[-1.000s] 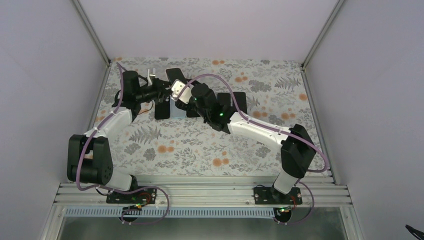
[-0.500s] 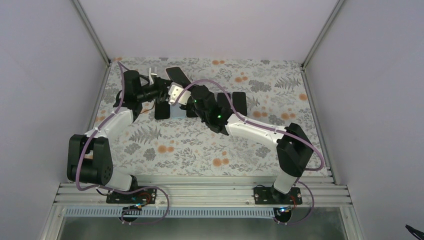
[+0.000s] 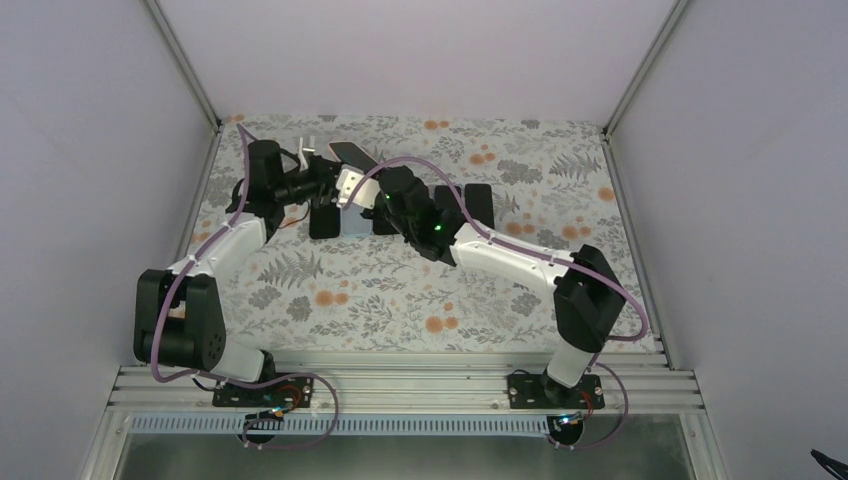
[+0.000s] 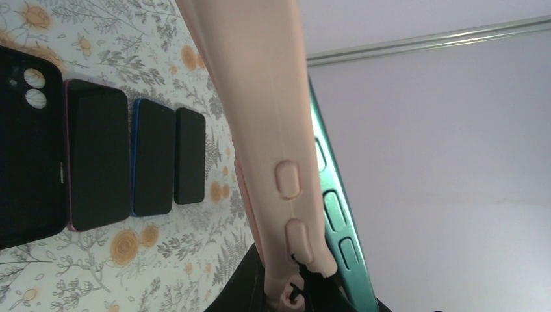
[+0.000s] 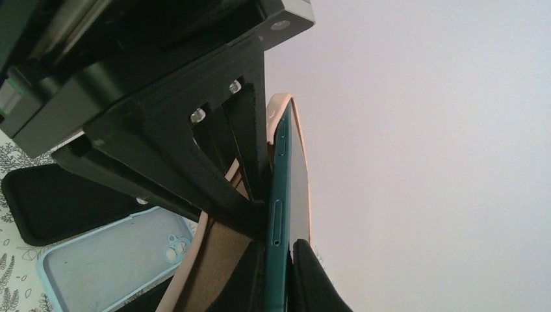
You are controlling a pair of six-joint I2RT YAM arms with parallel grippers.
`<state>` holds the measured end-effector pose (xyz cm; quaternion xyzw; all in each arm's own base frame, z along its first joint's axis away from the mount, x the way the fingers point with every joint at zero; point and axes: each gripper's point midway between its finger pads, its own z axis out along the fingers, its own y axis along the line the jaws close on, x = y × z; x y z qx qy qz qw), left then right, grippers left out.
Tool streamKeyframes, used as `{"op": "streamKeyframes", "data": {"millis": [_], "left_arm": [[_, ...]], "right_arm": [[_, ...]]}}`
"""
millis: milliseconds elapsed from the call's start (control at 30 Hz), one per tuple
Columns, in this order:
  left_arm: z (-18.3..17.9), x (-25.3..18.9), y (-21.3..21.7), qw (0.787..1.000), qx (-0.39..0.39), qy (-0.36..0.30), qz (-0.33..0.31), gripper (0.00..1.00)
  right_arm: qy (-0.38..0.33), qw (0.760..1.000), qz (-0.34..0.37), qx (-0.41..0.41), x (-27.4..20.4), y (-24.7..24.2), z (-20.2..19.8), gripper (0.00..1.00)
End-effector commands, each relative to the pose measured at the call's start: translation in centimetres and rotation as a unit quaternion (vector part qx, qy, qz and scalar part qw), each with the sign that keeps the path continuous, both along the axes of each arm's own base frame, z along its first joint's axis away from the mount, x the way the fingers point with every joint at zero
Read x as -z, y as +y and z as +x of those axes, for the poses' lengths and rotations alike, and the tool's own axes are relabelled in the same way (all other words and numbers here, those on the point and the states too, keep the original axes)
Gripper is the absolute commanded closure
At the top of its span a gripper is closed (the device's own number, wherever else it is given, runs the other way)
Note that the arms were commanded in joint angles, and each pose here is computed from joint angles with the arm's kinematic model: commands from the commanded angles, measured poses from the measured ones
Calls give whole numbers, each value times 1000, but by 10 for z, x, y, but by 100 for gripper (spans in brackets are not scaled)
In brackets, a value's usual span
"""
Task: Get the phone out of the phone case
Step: Remove the phone case from the phone.
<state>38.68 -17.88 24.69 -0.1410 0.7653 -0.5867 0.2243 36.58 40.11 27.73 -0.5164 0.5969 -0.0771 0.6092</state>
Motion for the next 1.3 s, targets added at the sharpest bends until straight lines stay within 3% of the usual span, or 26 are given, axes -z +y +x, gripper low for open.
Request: {"op": "streamKeyframes", "data": {"millis": [0, 667, 1033, 1267], "left_arm": [[5, 9, 18, 998, -18, -14, 53, 98], [10, 34, 50, 988, -81, -18, 133, 98], [15, 18, 66, 964, -39, -134, 227, 98], [9, 6, 78, 926, 48, -218, 304, 98]], "right_arm": [[-48, 984, 85, 147, -69, -65, 50, 96], [-49, 971, 165, 165, -121, -112, 64, 96], [-11, 976, 159, 148, -105, -128, 48, 96], [8, 975, 173, 140, -108, -135, 39, 96]]}}
